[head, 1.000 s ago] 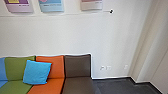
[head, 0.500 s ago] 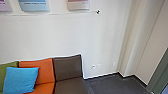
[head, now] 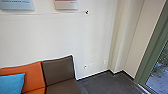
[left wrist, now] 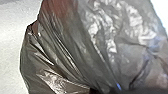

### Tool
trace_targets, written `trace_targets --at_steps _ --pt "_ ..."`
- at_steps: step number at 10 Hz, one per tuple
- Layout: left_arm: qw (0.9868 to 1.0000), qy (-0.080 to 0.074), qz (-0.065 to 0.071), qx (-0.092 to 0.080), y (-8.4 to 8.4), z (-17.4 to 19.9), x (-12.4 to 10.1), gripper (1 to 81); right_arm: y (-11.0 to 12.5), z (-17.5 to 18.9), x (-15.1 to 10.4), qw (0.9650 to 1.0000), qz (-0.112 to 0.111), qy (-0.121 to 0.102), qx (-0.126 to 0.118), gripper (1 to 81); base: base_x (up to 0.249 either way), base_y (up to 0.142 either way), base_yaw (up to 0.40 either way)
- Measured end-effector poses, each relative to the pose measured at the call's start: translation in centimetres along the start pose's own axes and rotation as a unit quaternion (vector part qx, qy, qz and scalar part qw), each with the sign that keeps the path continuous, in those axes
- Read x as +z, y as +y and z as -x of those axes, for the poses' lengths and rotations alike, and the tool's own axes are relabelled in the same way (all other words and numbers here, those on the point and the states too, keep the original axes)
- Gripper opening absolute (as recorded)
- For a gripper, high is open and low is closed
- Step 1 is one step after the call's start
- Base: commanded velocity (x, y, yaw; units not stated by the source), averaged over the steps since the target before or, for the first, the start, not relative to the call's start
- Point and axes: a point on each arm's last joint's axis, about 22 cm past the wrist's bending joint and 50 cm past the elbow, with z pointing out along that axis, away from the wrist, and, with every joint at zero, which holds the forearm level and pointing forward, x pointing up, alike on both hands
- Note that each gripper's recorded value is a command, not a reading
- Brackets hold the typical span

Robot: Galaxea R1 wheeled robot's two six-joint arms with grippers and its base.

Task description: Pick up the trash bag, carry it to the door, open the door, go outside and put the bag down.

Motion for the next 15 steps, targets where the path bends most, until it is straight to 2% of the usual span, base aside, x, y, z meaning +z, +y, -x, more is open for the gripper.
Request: trace_targets --at_steps 12,15 --pt "1.0 0.0 0.0 0.001 0.03 0.0 0.01 1.0 0.29 -0.01 -0.04 1.0 0.003 0.0 0.0 81.1 0.0 0.0 -0.288" --pt "1.0 0.0 0.0 0.007 0.01 0.01 0.01 1.0 0.29 -0.02 -0.04 1.0 0.003 0.0 0.0 81.1 0.0 0.0 -0.288"
